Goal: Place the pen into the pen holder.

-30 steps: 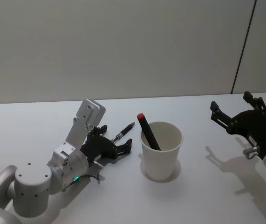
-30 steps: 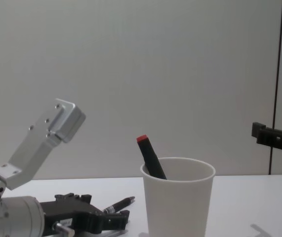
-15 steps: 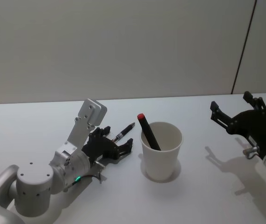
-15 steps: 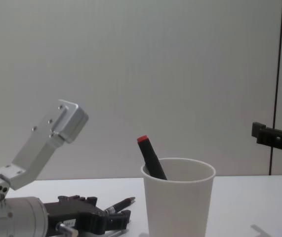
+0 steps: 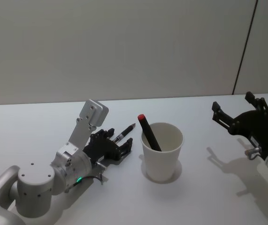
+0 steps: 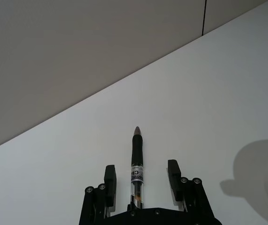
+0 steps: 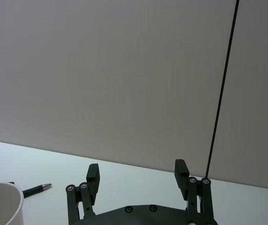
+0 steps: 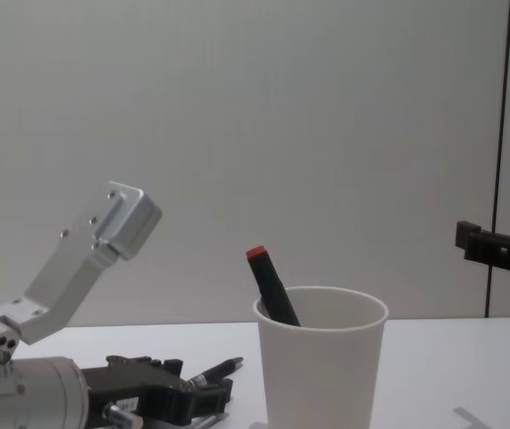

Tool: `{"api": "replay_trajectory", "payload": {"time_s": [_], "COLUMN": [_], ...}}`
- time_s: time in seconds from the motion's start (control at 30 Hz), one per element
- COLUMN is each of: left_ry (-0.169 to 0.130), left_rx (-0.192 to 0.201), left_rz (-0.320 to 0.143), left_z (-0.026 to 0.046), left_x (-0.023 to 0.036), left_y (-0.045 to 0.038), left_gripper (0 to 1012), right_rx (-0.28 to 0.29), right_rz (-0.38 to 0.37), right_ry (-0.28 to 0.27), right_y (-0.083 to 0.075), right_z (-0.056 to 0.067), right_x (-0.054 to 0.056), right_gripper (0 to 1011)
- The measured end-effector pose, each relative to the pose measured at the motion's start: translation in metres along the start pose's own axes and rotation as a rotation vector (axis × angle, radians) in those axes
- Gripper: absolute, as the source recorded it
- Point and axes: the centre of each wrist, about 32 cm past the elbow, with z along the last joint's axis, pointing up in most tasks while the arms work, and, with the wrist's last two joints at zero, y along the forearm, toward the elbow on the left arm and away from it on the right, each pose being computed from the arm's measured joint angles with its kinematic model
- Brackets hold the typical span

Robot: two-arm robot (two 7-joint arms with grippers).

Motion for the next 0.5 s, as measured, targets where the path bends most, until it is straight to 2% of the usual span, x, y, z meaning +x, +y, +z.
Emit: {"api": "replay_trajectory", "payload": {"time_s": [0.5], "left_ry": [0.001], "left_rx": [0.002], "left_rz": [0.002], "left_z": [-0.0003], "left_x": [0.0002], "left_y": [-0.0002], "left_gripper": [585], "right_rx": [0.000], "right_rz": [0.000], "right_ry": [0.000], "right_y": [0.0000], "right_z": [0.0000], "right_x": [0.0000], "right_gripper": [1001]}}
